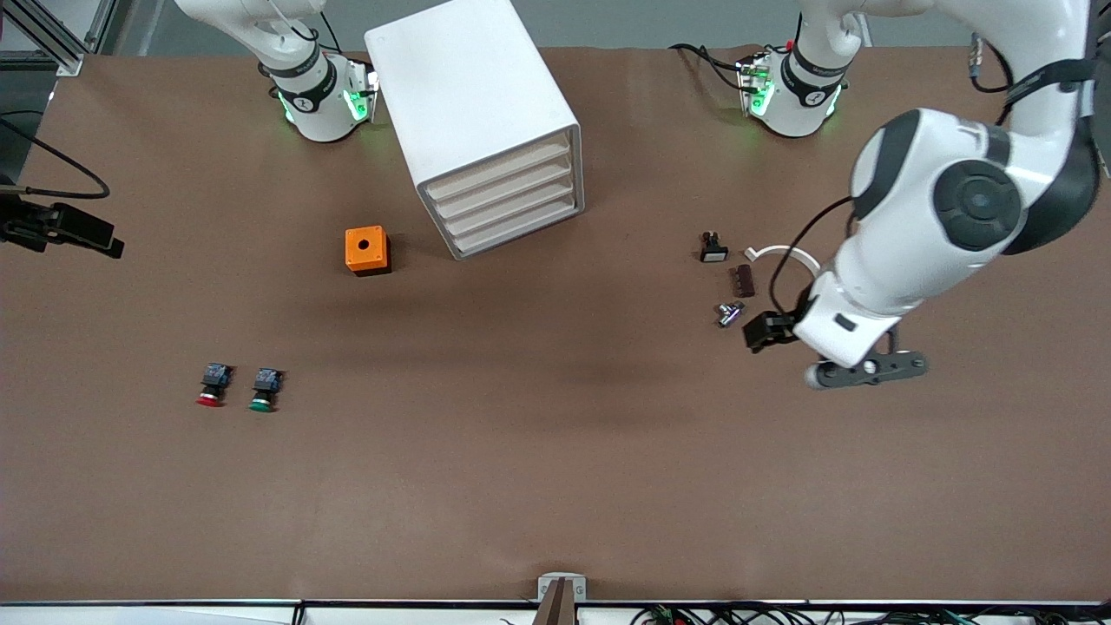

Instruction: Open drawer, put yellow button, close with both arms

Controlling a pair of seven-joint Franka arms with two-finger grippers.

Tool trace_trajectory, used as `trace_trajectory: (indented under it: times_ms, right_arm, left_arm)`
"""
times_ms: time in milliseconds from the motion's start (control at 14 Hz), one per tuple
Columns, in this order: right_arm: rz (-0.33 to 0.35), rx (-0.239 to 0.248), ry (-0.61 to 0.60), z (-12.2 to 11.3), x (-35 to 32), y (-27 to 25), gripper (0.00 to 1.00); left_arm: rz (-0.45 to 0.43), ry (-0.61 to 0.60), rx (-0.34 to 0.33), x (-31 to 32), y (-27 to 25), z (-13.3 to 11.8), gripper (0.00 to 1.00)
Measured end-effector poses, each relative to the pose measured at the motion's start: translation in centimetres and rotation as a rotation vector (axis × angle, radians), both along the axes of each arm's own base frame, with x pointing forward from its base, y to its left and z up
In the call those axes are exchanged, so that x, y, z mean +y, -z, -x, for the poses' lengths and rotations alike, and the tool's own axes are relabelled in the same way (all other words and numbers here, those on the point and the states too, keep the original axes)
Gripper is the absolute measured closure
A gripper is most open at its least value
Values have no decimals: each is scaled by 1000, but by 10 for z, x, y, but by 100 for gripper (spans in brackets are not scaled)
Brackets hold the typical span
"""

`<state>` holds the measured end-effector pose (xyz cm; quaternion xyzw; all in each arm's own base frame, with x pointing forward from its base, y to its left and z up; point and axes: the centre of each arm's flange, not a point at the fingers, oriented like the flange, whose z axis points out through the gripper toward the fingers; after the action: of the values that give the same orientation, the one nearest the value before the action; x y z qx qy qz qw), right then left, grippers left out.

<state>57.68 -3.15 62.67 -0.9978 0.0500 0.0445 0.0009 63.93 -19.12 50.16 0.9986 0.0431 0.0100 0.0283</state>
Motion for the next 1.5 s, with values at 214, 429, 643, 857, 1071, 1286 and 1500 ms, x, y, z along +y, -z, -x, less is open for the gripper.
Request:
trace_trajectory:
  times_ms: [214, 429, 643, 857, 1071, 1286, 1500]
  right_arm:
    - [0, -2, 0, 0, 0, -1, 0]
    - [0, -3, 0, 0, 0, -2, 0]
    - [1, -4, 0, 0, 0, -2, 0]
    - [2, -5, 2, 0, -1, -2, 0]
    - [2, -6, 3, 0, -2, -3, 0]
    - [2, -6, 3, 0, -2, -3, 0]
    - [2, -8, 4, 0, -2, -4, 0]
  left_arm:
    - [-13, 24, 5, 31, -21, 6, 0]
    - [-30, 38, -16, 28, -50, 41, 0]
    - [-47, 16, -50, 45, -78, 72, 0]
    - [-60, -9, -61, 78, -90, 88, 0]
    - [-67, -26, -57, 88, -92, 96, 0]
    - [-67, -30, -73, 92, -102, 101, 0]
    - [-43, 31, -81, 96, -108, 105, 0]
